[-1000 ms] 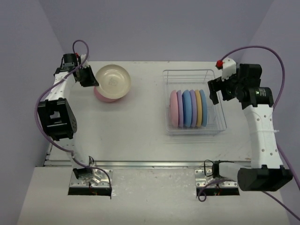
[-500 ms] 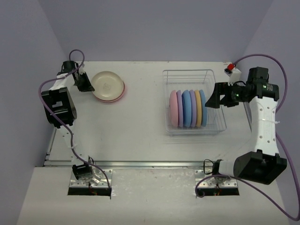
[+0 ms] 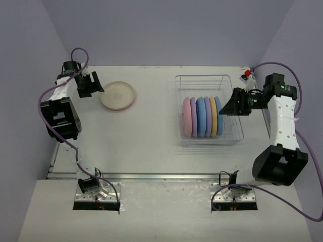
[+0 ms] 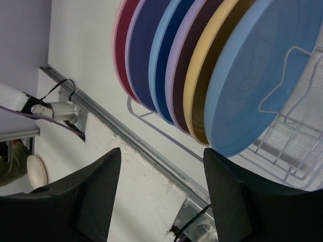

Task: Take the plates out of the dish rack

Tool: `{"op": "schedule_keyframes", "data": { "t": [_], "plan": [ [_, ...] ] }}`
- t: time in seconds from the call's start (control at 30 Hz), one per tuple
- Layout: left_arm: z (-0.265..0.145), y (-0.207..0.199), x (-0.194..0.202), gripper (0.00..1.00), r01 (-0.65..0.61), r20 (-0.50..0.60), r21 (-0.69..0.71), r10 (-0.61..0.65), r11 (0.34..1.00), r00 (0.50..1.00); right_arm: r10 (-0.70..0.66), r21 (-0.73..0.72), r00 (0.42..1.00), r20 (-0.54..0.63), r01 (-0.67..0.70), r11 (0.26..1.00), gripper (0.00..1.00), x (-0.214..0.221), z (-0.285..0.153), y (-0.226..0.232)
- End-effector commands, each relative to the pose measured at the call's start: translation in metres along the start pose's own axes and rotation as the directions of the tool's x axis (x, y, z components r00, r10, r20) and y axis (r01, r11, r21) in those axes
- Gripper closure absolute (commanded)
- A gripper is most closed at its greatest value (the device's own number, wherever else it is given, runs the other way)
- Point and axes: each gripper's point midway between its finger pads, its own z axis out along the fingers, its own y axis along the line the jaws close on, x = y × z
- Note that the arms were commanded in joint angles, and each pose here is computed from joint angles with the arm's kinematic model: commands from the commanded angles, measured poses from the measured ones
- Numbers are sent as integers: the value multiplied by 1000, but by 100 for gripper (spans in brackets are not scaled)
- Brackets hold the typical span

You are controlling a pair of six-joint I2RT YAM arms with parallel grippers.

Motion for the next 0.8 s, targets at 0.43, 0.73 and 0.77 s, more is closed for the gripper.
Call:
{"op": "schedule_keyframes", "data": {
  "t": [0.43,0.73,0.77],
  "plan": [
    [-165,-123,-3,13,-384,338,10,358,923,870,-13,-85,999,-48,9,996,51,-20,23,-30],
    [-174,-144,4,12,-428,358,14,395,904,846,-35,-132,995,-89,23,991,56,-26,35,-44],
    [-173,-144,4,12,-428,355,14,395,904,847,-29,-144,995,-97,15,989,58,-24,37,-45]
  ]
}}
